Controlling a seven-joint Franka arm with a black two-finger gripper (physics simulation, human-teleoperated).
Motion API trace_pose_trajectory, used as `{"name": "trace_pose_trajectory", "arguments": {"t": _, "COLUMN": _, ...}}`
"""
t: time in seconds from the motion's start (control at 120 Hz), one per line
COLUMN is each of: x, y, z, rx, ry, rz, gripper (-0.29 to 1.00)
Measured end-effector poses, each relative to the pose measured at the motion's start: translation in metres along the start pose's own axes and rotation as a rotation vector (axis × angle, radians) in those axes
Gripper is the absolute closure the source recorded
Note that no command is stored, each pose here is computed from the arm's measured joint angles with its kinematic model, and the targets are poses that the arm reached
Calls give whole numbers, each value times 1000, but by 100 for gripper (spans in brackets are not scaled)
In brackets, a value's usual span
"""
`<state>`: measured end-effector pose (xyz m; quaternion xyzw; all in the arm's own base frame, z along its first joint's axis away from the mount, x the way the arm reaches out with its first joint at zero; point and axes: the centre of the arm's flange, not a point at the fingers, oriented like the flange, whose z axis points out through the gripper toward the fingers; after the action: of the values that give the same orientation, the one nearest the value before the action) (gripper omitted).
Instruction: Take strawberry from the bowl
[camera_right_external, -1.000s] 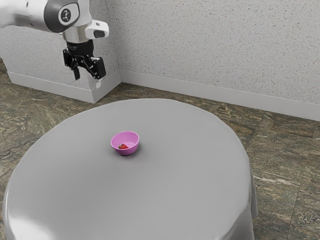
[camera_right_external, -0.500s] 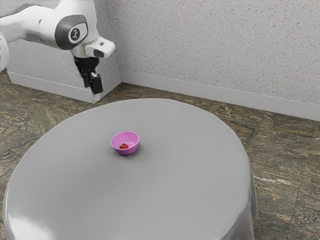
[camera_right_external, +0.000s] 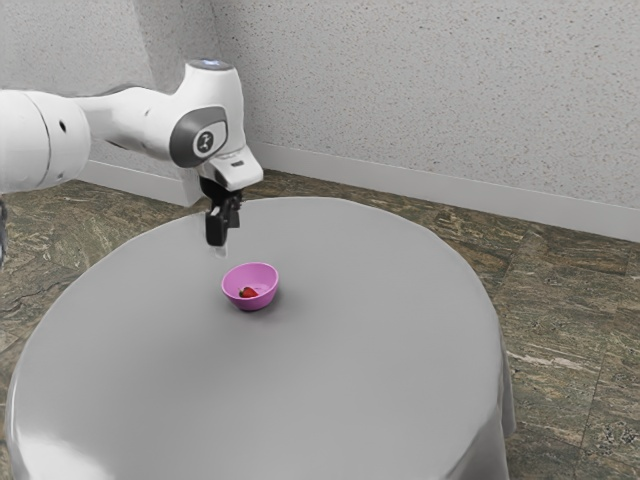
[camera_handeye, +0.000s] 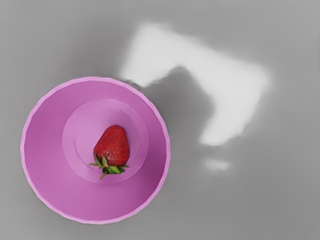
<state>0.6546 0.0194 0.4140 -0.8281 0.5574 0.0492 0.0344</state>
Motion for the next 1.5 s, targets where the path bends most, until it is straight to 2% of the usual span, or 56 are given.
{"name": "trace_pose_trajectory", "arguments": {"t": 0.075, "x": 8, "y": -8, "z": 16, "rx": -4, "ry": 4, "rz": 58, "gripper": 1}}
{"name": "trace_pose_trajectory", "arguments": {"t": 0.225, "x": 16, "y": -20, "z": 40, "rx": -2, "ry": 11, "rz": 140, "gripper": 23}}
{"name": "trace_pose_trajectory", "arguments": {"t": 0.383, "x": 22, "y": -26, "z": 70, "rx": -17, "ry": 12, "rz": 206, "gripper": 33}}
{"name": "trace_pose_trajectory", "arguments": {"t": 0.933, "x": 21, "y": -45, "z": 130, "rx": -10, "ry": 26, "rz": 309, "gripper": 46}}
{"name": "trace_pose_trajectory", "arguments": {"t": 1.5, "x": 16, "y": -47, "z": 157, "rx": -42, "ry": 40, "rz": 315, "gripper": 44}}
